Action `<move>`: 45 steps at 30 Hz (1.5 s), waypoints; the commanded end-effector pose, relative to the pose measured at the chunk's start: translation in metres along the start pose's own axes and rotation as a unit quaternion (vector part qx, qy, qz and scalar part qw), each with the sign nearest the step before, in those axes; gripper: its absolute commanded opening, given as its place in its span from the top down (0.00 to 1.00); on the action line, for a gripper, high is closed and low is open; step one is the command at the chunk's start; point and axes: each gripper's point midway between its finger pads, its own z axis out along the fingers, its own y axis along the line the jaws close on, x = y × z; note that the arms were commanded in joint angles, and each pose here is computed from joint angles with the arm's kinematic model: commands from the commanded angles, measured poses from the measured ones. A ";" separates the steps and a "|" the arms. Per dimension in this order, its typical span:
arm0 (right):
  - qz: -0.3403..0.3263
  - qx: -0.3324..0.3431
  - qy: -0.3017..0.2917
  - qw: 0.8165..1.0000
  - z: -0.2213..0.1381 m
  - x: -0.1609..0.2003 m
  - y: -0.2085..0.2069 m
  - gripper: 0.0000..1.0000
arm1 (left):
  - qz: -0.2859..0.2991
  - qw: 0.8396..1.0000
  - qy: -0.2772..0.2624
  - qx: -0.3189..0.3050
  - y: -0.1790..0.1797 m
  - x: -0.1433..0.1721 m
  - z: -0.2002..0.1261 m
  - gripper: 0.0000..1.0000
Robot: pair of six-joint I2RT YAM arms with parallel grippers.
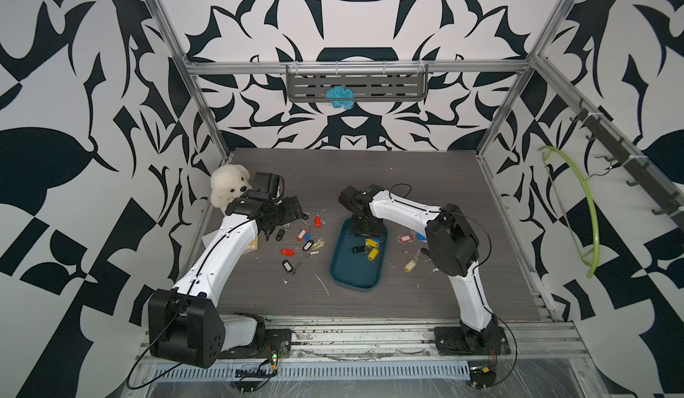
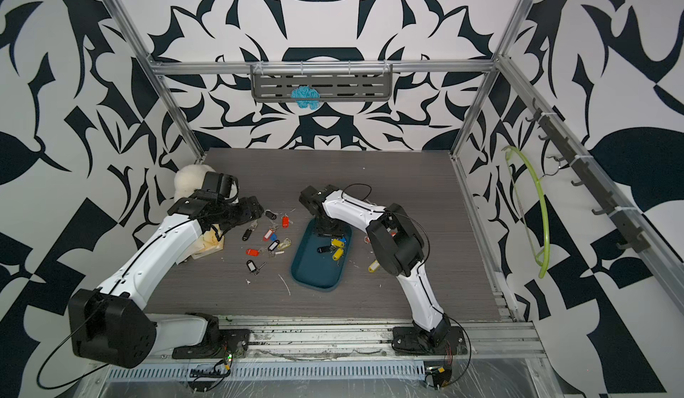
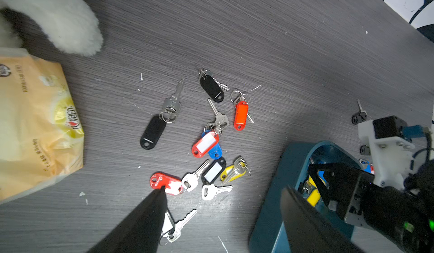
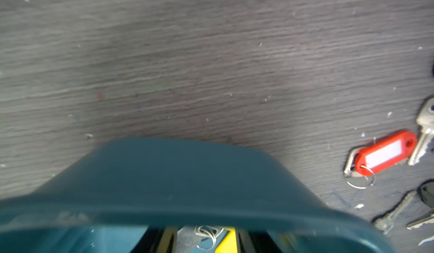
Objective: Take the keys out of the storage box
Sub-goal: Pick up the key from the storage box.
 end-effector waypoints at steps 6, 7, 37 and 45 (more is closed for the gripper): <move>-0.009 0.016 -0.011 1.000 -0.006 -0.007 -0.001 0.59 | 0.007 1.000 0.011 0.006 0.001 0.009 0.001 0.16; -0.009 0.017 -0.011 1.000 -0.005 -0.007 -0.001 0.60 | 0.007 1.000 0.011 0.007 0.001 0.009 0.002 0.16; -0.001 0.041 -0.025 0.999 -0.021 -0.007 -0.019 1.00 | 0.005 1.000 0.025 0.006 0.002 0.014 0.006 0.16; 0.006 0.017 -0.051 0.999 -0.055 -0.012 -0.022 1.00 | 0.001 1.000 0.026 0.009 0.000 0.014 0.004 0.16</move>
